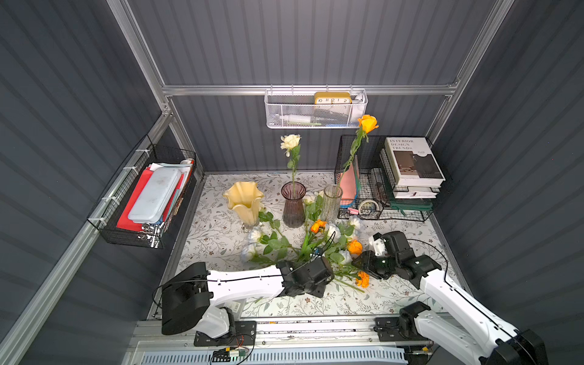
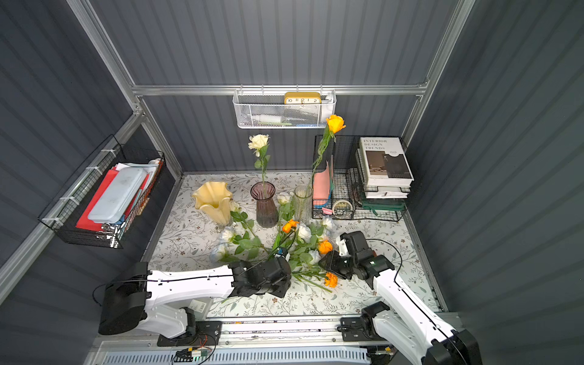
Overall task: Arrange the flowers in different vases according to their colors
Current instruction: Pick up the flower at the center of the board.
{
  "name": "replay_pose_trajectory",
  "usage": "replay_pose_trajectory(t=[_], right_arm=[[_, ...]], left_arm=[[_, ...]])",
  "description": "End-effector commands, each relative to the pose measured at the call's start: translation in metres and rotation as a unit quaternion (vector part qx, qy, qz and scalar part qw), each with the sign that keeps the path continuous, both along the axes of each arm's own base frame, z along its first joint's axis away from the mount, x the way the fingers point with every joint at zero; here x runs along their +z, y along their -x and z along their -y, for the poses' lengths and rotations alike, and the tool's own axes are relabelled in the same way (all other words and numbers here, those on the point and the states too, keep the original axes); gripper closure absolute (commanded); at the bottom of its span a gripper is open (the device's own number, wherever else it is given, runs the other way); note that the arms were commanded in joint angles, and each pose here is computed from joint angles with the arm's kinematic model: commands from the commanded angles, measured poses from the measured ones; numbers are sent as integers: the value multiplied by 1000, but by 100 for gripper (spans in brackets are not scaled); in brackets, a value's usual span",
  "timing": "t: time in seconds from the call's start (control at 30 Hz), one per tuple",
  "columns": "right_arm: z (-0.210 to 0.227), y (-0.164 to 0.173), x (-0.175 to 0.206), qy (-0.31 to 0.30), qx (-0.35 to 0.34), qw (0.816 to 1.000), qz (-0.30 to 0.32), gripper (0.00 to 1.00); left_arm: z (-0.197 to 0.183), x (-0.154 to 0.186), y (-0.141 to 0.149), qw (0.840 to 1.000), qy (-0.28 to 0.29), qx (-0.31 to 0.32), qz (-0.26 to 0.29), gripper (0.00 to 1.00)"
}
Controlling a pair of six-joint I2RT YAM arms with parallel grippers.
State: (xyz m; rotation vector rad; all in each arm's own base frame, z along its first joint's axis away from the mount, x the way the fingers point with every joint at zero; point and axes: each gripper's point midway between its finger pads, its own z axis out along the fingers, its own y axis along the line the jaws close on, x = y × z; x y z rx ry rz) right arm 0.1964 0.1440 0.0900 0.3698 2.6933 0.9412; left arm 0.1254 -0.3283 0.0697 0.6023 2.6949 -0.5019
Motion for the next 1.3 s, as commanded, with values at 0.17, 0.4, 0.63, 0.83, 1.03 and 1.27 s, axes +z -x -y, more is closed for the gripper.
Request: replay_pose_trajectory(t=[0.17, 0.4, 0.63, 0.83, 1.03, 1.27], right_arm=[[-6, 1, 2, -17, 19, 1000, 3, 52], [-7, 4, -3, -26, 16, 1000, 1, 52], [-9, 3, -4, -31, 19, 999, 7, 52], [-8, 4, -3, -31, 20, 999, 8, 52], [-9, 5, -4, -33, 20, 999, 7, 52], [-8, 7, -6, -32, 22, 999, 4, 52]], left_arm=[[-16, -13, -17, 998, -53, 42, 12, 61], [-5, 13, -33, 997, -12, 47, 57, 60], [-1, -8, -31, 998, -28, 21, 53, 59], [-8, -19, -42, 997, -41, 33, 57, 60], [-6, -29, -46, 997, -51, 25, 54, 61], [-2, -28, -40, 998, -35, 15, 43, 63]])
